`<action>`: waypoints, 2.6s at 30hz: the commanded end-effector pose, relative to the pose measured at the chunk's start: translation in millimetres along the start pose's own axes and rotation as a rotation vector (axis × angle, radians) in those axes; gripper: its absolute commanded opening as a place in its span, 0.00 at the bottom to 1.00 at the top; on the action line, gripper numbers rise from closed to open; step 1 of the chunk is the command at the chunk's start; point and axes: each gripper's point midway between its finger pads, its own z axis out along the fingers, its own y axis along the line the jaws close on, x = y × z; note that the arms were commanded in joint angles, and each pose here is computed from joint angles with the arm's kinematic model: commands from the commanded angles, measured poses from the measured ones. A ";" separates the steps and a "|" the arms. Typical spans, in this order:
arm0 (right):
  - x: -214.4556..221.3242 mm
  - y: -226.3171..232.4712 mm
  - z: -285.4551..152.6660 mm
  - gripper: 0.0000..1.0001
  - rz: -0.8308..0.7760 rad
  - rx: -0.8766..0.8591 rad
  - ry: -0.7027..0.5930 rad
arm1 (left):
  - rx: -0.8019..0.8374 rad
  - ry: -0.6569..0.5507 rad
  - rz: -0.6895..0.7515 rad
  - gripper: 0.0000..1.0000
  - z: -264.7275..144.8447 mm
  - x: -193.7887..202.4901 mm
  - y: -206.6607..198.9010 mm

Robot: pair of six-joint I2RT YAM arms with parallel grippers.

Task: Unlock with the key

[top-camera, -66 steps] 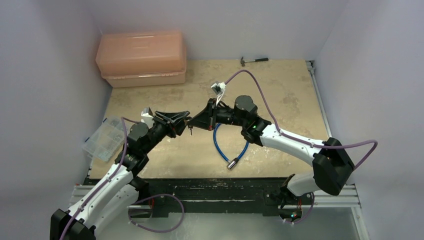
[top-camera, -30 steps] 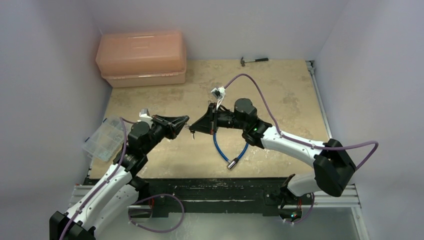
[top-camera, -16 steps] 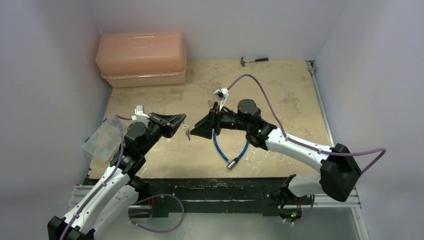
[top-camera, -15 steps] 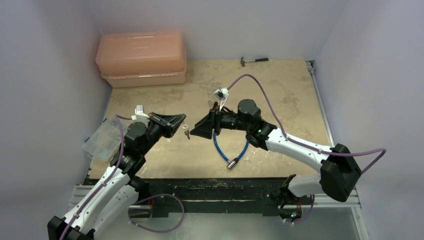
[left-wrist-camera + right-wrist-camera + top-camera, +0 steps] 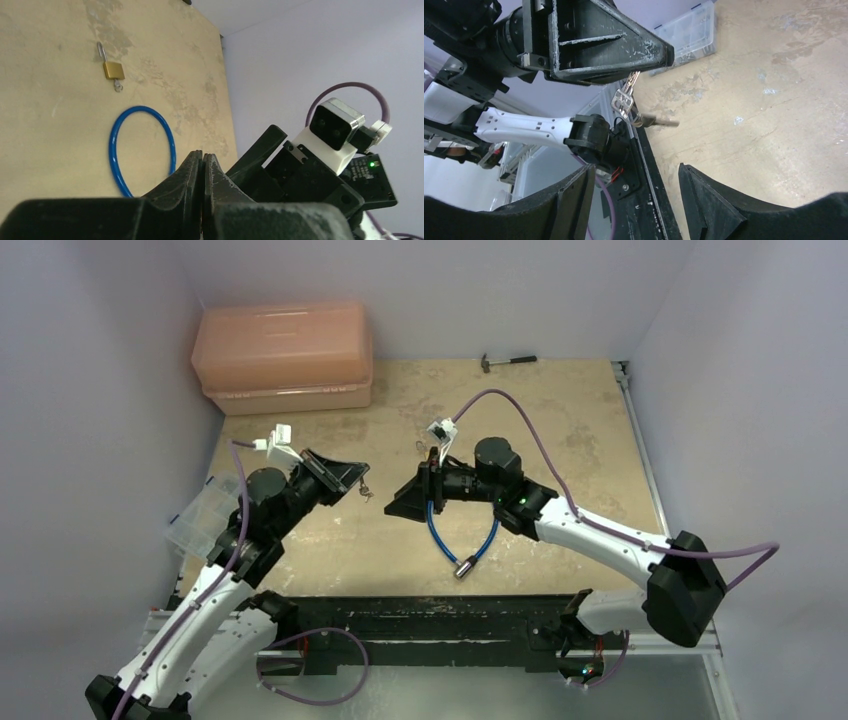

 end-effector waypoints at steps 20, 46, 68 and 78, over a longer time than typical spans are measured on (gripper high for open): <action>-42.7 52.1 -8.2 0.51 -0.124 -0.145 -0.092 | 0.443 0.192 0.430 0.00 -9.4 21.4 -88.7; -43.8 59.5 0.8 0.36 -0.109 -0.182 -0.097 | 0.500 0.209 0.398 0.00 -10.8 24.1 -99.9; -40.0 63.8 -10.0 0.00 -0.079 -0.188 -0.137 | 0.488 0.239 0.382 0.29 -4.6 28.2 -95.9; -58.9 71.7 -33.5 0.00 0.074 -0.204 -0.339 | 0.521 0.192 0.372 0.59 -12.6 21.9 -105.1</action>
